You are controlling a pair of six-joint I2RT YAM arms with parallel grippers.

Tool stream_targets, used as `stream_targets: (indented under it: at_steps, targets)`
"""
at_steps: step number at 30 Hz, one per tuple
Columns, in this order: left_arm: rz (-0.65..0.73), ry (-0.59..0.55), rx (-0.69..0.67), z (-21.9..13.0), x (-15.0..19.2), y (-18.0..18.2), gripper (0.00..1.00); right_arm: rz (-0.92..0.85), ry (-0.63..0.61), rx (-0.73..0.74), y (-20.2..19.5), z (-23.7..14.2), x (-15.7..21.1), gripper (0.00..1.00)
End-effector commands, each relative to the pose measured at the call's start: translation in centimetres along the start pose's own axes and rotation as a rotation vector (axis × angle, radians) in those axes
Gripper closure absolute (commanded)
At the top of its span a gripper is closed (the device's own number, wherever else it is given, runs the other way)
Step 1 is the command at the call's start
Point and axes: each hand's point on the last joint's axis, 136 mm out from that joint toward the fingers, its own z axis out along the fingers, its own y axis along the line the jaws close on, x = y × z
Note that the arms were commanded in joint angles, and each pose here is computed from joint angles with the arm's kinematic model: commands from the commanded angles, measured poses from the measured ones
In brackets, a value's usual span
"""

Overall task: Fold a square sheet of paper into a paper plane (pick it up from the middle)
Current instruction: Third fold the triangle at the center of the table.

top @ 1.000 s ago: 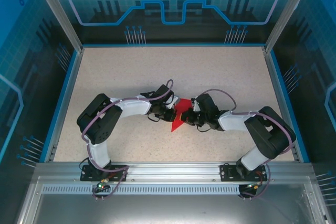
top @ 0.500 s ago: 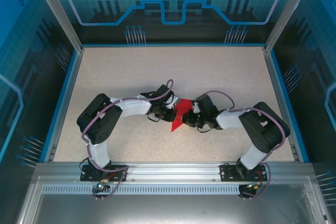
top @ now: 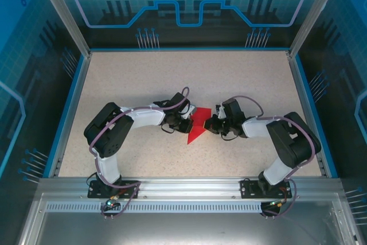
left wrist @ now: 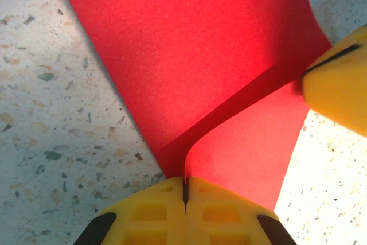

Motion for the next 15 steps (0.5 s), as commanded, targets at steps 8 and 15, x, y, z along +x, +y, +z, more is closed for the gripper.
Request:
stream_targets:
  at_steps: [8, 15]
  targets:
    - [-0.023, 0.131, -0.054, 2.2, 3.6, 2.0, 0.99, -0.003, -0.004, 0.067, -0.9, -0.7, -0.5, 1.0]
    - [-0.024, 0.132, -0.051, 2.3, 3.6, 2.0, 0.99, 0.003, -0.027, -0.024, 0.2, -1.8, -2.5, 1.0]
